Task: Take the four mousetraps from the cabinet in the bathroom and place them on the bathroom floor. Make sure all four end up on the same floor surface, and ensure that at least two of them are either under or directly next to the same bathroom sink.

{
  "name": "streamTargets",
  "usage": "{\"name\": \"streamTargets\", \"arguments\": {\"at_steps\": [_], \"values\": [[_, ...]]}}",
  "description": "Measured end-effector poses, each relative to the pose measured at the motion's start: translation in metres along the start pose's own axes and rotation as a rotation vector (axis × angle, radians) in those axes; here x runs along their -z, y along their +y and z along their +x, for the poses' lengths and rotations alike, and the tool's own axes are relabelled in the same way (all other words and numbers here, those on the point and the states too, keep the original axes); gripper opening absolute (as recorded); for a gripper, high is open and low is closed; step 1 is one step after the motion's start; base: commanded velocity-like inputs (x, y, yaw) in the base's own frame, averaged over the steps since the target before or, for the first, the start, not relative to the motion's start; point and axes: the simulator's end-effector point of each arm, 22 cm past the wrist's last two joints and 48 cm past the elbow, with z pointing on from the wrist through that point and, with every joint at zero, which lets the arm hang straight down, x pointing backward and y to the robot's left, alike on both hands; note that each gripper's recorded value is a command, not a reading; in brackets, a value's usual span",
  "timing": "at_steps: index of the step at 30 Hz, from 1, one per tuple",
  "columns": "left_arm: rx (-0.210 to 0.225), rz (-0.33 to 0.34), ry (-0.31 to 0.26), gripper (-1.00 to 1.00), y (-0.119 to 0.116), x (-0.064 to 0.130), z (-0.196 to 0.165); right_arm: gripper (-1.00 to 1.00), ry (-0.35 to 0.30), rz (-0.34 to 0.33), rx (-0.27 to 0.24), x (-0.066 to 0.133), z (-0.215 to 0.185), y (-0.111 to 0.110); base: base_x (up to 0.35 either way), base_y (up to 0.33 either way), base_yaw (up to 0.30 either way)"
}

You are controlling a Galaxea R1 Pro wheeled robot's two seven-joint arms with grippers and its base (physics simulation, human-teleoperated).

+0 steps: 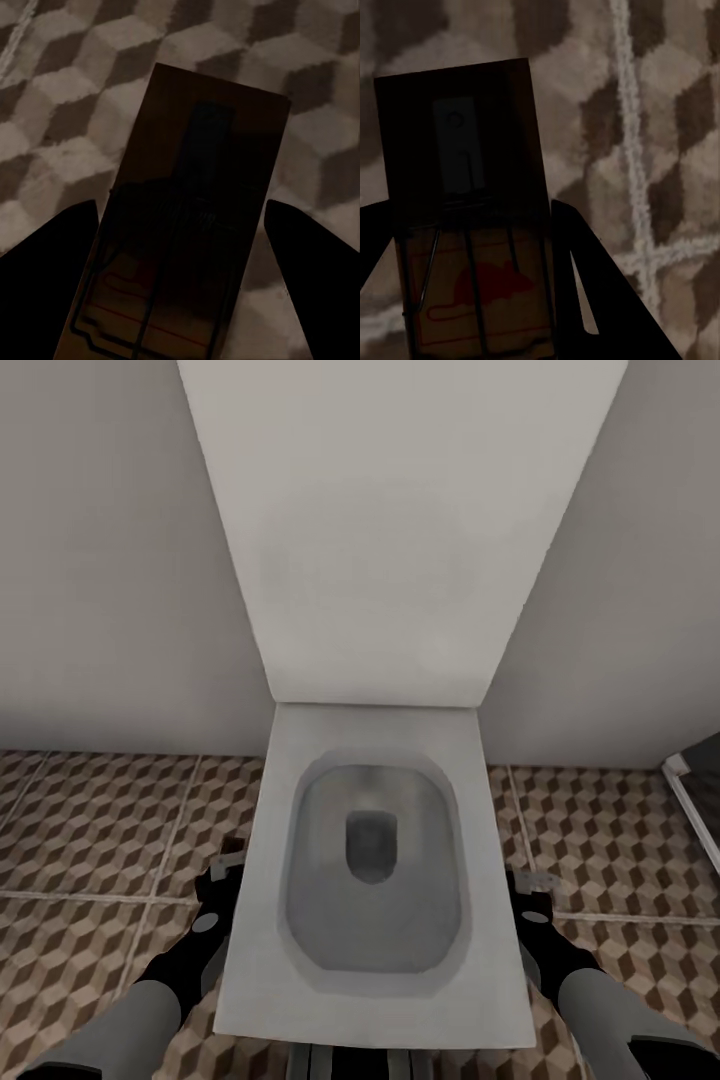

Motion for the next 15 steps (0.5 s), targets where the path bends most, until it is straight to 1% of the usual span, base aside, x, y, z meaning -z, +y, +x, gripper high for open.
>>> {"name": "streamTargets", "arguments": {"at_steps": [5, 15], "values": [[0.000, 0.000, 0.000, -1.00, -0.0001, 0.0000, 0.0000, -1.00, 0.000, 0.000, 0.000, -0.0001, 0.0001, 0.0000, 0.042, 0.003, 0.000], [0.000, 0.002, 0.000, -1.00, -0.0013, 0.0002, 0.0002, -1.00, -0.001, -0.001, 0.003, 0.0000, -0.0001, 0.0004, 0.005, 0.000, 0.000]]}}
